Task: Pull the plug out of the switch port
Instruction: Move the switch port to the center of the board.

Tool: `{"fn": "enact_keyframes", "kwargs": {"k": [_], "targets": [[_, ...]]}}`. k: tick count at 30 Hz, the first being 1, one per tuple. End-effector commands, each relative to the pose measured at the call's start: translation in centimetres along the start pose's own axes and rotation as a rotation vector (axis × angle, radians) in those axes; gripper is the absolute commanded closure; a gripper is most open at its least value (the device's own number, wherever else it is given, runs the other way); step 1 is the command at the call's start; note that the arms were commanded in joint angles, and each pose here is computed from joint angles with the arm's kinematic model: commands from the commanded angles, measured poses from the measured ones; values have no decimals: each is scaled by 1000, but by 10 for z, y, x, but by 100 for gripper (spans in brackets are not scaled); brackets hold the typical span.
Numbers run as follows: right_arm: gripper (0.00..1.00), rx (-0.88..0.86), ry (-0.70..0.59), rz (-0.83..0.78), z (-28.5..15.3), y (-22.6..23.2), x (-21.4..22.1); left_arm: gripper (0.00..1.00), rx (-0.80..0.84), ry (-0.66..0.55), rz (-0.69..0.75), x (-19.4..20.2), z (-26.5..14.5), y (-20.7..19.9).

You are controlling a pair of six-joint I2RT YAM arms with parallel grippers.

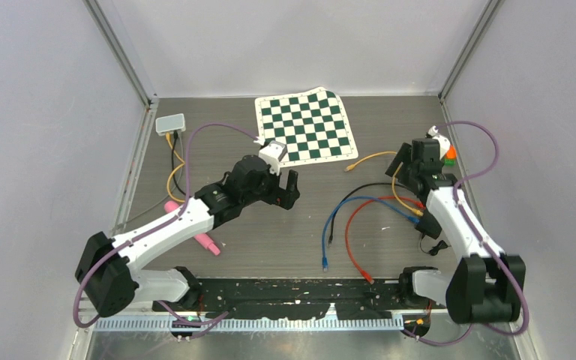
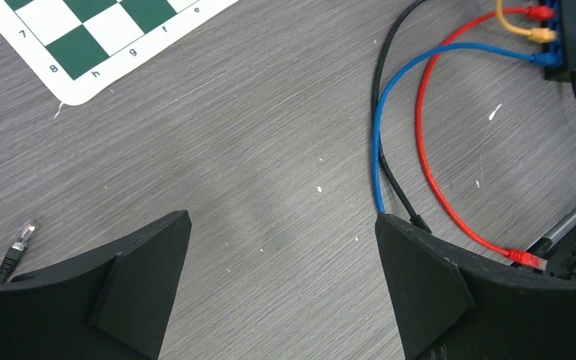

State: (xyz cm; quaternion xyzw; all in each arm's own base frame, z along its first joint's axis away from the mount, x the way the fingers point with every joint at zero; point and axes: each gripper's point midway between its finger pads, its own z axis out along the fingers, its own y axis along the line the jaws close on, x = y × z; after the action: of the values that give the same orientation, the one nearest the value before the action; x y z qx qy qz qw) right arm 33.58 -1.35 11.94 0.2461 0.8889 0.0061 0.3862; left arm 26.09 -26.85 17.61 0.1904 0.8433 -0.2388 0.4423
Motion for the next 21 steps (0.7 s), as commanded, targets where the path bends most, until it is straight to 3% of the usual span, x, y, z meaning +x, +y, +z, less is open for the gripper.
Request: {"fn": "enact_keyframes", "kwargs": {"k": [1,8,9,12,16,21], "targets": [[30,-116,-32,-74,12,24,-29,0,2,-118,-13,-24,-9,-1],[30,-247,105,-175,44,51,-11,1,-20,-97,4,-6,-14,8],[33,-280,133,-195,49,56,-5,0,-22,-104,4,-5,-16,10],[56,-380,155,-225,47,68,5,1,-31,-112,12,-2,-21,13],[76,-570,152,-237,15,92,17,0,-62,-122,40,-9,-27,19],[81,-764,118,-343,-44,118,43,0,-27,-145,29,-15,-28,12]]}}
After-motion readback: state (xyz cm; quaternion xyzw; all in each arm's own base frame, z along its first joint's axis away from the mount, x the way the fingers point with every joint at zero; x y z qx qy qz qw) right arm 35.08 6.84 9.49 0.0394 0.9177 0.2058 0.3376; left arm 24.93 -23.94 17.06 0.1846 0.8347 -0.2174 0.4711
